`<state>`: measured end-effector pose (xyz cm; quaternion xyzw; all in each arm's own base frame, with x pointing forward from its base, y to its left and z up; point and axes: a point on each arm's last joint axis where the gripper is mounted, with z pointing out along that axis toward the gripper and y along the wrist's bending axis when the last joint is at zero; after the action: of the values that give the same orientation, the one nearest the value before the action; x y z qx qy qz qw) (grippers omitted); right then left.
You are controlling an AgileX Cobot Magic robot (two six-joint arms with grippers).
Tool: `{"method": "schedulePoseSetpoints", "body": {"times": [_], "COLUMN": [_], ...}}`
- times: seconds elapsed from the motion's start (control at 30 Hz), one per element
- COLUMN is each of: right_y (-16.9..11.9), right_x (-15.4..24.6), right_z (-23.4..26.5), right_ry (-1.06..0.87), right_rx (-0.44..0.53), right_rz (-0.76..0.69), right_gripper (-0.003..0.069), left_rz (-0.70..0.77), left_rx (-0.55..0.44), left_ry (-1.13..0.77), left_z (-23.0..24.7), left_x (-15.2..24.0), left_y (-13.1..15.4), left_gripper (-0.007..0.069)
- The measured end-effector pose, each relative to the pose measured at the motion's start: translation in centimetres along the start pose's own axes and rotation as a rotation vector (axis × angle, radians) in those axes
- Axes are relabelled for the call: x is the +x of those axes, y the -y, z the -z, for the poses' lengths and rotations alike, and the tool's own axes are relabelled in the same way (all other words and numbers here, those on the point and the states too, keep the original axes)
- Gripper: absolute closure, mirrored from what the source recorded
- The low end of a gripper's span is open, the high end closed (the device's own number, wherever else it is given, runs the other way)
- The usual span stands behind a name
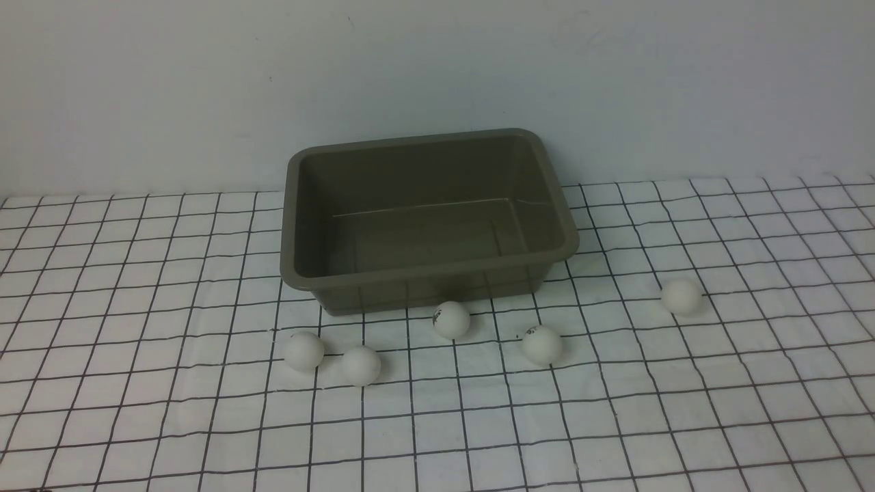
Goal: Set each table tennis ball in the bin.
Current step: Use the right arm to clamp the table tennis ball closest to it
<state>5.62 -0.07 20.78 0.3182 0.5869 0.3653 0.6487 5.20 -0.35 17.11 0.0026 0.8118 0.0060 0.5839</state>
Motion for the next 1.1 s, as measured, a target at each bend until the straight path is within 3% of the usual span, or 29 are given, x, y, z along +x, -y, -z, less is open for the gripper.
{"method": "schedulePoseSetpoints", "body": {"times": [0.23, 0.43, 0.63, 0.8, 1.1], "right_y": [0.1, 0.1, -5.1, -8.7, -8.8], "right_x": [-1.0, -1.3, -2.7, -3.7, -2.4], "right_z": [0.1, 0.1, 0.7, 2.2, 2.9], "right_ry": [0.112, 0.147, 0.042, -0.066, -0.272], "right_rx": [0.004, 0.001, -0.137, -0.194, -0.194], "right_rz": [-0.138, -0.128, 0.294, 0.606, 0.662], "right_gripper": [0.0676, 0.0676, 0.0676, 0.0674, 0.0664], "left_rz": [0.0, 0.0, 0.0, 0.0, 0.0], "left_rx": [0.0, 0.0, 0.0, 0.0, 0.0], "left_ry": [0.0, 0.0, 0.0, 0.0, 0.0], "left_z": [0.0, 0.0, 0.0, 0.0, 0.0], "left_x": [0.0, 0.0, 0.0, 0.0, 0.0], "left_y": [0.0, 0.0, 0.0, 0.0, 0.0], "left_gripper": [0.0629, 0.0629, 0.0629, 0.0629, 0.0629]}}
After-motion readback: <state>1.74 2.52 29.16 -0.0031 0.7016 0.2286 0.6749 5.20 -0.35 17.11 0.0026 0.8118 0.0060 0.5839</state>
